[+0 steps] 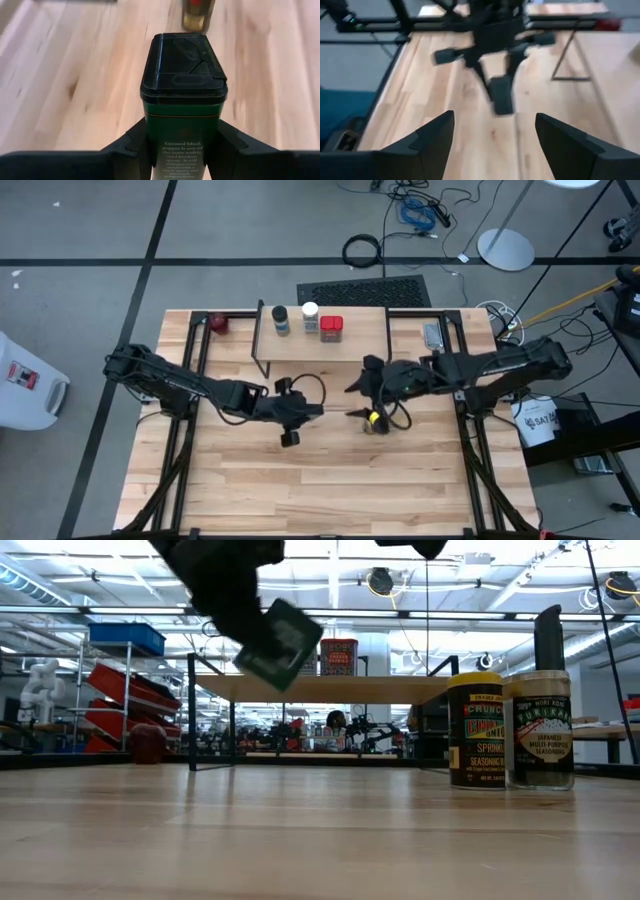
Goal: Shelf spices
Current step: Remove the black seasoning can from the shelf
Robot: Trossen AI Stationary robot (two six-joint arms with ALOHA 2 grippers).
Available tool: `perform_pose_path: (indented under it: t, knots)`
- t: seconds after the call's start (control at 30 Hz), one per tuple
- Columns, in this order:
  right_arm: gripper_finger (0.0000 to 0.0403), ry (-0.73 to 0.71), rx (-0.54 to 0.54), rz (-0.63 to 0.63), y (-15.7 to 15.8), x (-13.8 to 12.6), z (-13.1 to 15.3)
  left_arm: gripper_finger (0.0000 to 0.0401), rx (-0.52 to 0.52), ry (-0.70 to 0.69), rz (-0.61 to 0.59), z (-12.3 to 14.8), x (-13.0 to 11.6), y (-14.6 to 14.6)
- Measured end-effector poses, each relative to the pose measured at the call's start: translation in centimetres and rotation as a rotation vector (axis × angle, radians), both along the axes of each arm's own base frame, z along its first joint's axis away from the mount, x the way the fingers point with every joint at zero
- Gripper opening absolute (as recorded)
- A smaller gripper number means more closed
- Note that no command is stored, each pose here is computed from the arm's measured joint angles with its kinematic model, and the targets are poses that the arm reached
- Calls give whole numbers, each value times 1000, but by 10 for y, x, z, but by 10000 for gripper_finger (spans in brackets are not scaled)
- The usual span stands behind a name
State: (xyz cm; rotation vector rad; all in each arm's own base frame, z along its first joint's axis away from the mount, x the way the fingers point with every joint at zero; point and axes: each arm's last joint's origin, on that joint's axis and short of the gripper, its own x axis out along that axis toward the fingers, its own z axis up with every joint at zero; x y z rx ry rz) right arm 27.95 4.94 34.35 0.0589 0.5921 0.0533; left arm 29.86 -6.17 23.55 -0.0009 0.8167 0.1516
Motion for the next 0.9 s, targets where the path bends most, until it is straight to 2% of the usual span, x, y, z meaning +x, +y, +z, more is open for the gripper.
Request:
perform_pose_path:
  t: [0.1, 0.27, 0.53, 0.77, 0.9]
  knots:
    - [268, 28, 13, 9, 13, -1, -4, 137, 16, 52, 13, -4, -6, -5]
    - [268, 46, -25, -22, 35, -8, -7, 144, 48, 76, 39, -10, -14, -16]
    - [268, 24, -39, -46, 59, -17, -7, 149, 96, 120, 173, -47, -50, -15]
    - [267, 11, -27, -48, 63, -18, -6, 150, 21, -57, 177, -38, -84, -11]
    - [267, 1, -29, -46, 65, -13, -9, 151, -34, -200, 145, -48, -106, -6]
